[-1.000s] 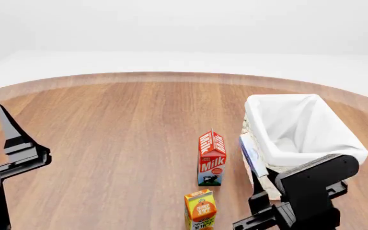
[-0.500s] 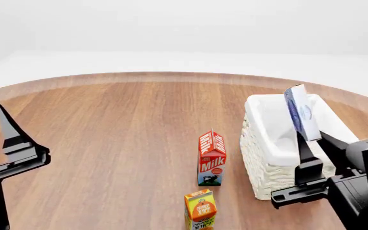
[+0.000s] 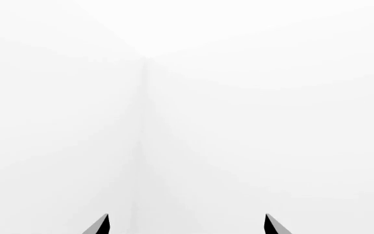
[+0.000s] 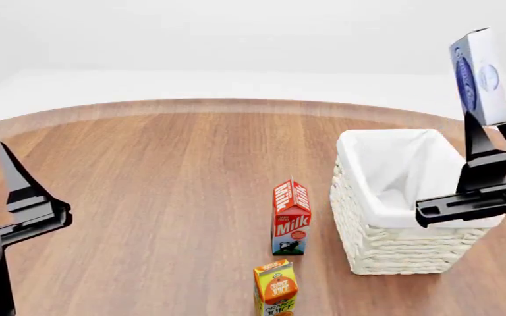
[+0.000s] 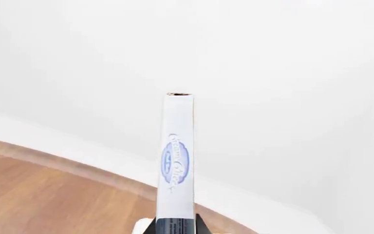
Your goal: Pick up the cream cheese box and the butter, and put them in the basket.
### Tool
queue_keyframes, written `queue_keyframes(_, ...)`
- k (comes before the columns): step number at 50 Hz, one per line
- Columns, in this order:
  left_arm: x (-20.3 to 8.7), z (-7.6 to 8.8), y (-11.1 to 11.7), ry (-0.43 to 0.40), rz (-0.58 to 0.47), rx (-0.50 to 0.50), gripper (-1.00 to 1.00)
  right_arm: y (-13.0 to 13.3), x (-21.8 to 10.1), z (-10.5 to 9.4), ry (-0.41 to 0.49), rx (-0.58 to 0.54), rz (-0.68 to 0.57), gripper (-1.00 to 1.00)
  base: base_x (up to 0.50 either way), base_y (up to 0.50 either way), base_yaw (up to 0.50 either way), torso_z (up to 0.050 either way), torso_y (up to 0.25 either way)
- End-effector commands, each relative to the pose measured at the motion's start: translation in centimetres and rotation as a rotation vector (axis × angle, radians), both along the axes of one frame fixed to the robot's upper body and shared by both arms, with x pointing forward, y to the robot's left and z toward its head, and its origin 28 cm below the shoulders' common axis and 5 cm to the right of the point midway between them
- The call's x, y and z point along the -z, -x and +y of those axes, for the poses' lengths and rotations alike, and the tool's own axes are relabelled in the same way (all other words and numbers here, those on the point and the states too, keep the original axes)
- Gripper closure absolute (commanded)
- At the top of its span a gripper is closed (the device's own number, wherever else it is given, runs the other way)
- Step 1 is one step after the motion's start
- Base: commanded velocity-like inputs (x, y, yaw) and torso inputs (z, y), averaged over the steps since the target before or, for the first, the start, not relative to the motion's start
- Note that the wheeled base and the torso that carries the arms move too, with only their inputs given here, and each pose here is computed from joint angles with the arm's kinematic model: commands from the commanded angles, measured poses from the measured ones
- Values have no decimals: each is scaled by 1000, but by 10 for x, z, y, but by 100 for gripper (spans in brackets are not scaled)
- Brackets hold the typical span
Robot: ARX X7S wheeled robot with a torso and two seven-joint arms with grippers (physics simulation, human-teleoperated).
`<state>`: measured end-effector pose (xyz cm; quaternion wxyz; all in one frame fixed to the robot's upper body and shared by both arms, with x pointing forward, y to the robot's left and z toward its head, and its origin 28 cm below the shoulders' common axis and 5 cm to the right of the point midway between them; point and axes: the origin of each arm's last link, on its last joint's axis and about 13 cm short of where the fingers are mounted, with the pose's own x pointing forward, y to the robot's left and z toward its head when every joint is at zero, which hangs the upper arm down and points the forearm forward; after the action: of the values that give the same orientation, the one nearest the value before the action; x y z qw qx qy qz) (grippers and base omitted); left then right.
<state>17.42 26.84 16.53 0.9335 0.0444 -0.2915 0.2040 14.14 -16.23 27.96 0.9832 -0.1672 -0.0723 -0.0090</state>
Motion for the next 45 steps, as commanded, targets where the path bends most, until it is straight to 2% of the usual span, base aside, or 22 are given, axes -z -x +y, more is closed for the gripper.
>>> queue_keyframes(1, -2, 2, 2, 0, -15, 1, -100, -11, -45, -4, 27, -32, -166, 100, 0, 0, 0, 0, 0)
queue_keyframes(7, -2, 2, 0, 0, -13, 2, -100, -33, -67, -11, 34, -25, -160, 100, 0, 0, 0, 0, 0)
queue_keyframes(10, -1, 2, 0, -1, -12, 2, -100, -39, -72, -11, -4, -27, -131, 100, 0, 0, 0, 0, 0)
queue_keyframes(19, -1, 1, -1, -3, -9, 4, -100, -64, -86, -16, -5, -23, -90, 100, 0, 0, 0, 0, 1)
queue_keyframes(31, 0, 1, -1, -2, -5, 6, -100, -99, -96, -13, 14, -54, -20, 100, 0, 0, 0, 0, 0)
queue_keyframes(39, 1, 2, -1, 0, -2, 4, -100, -121, -96, -17, 2, -14, 22, 100, 0, 0, 0, 0, 1)
queue_keyframes(43, 1, 2, -1, 0, -2, 4, -100, -121, -96, -17, 2, -14, 22, 100, 0, 0, 0, 0, 0)
queue_keyframes(45, 1, 2, -2, -1, -1, 5, -100, -133, -95, -20, -7, 3, 49, 100, 0, 0, 0, 0, 0)
